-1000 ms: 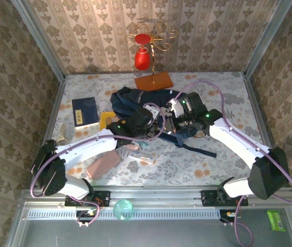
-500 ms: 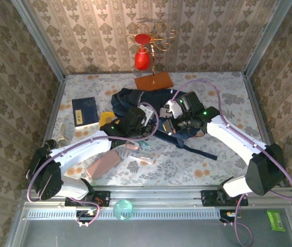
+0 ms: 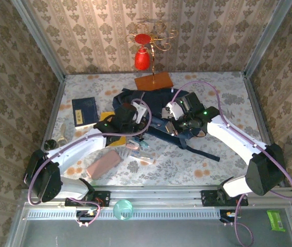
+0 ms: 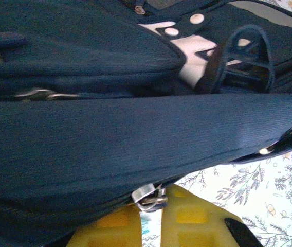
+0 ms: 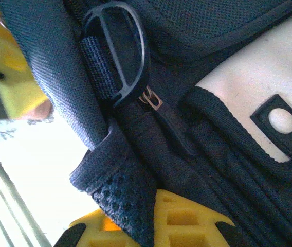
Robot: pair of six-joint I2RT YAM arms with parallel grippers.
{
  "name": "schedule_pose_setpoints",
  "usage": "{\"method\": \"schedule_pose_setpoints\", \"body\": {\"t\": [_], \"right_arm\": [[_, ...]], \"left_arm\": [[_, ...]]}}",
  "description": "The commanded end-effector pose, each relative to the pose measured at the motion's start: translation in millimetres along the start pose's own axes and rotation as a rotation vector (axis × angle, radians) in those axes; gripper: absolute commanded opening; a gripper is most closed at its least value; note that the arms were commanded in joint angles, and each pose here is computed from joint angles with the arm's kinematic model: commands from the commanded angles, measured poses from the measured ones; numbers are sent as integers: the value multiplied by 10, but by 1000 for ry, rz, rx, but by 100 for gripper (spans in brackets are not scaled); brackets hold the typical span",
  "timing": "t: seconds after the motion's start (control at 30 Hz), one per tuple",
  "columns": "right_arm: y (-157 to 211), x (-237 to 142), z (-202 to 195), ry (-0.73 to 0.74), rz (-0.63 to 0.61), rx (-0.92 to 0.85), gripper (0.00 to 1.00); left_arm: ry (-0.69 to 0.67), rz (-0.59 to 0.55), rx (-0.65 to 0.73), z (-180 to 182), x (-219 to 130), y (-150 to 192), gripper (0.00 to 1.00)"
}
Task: Pack the student bag
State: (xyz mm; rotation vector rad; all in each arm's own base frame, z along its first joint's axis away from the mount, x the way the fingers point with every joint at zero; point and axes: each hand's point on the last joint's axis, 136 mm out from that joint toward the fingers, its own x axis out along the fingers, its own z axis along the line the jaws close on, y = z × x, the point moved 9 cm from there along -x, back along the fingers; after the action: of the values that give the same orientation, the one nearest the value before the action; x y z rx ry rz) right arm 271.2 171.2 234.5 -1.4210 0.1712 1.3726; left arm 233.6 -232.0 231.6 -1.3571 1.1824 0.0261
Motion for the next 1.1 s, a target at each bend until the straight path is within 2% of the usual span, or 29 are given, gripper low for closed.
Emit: {"method": "schedule_pose_setpoints", "body": {"t": [0.0,0.1,0.3,0.5,0.67,0.77,0.9,1.0,1.07], "right_arm": [[60,-113,-110,148,33,-32,0],[126,-79,-167,200,55,-49,0],[179,-115,-163,221,11,-89,0],[285,-109,-322,400,60,-82,0],[311,-72,-347,415,52,-69,1],[307,-49,-336,402,48,-68,7],[269,-83,-225,324,24,-90,30],[231,-197,-49,219,-42,-138,47],[153,-264,77,140,-135,-187,57]], "left_arm": [[-21,-20,-22,165,-124,-6,0],[-34,-18,-32,236,-155,21,0],[-52,-2,-63,359,-139,67,0],[-73,19,-60,456,-157,72,0],[-63,37,-63,489,-130,83,0],[-11,34,-64,429,-97,71,0],[75,36,-45,272,-38,72,0],[136,46,-17,119,4,73,0],[171,50,-5,22,34,77,0]]}}
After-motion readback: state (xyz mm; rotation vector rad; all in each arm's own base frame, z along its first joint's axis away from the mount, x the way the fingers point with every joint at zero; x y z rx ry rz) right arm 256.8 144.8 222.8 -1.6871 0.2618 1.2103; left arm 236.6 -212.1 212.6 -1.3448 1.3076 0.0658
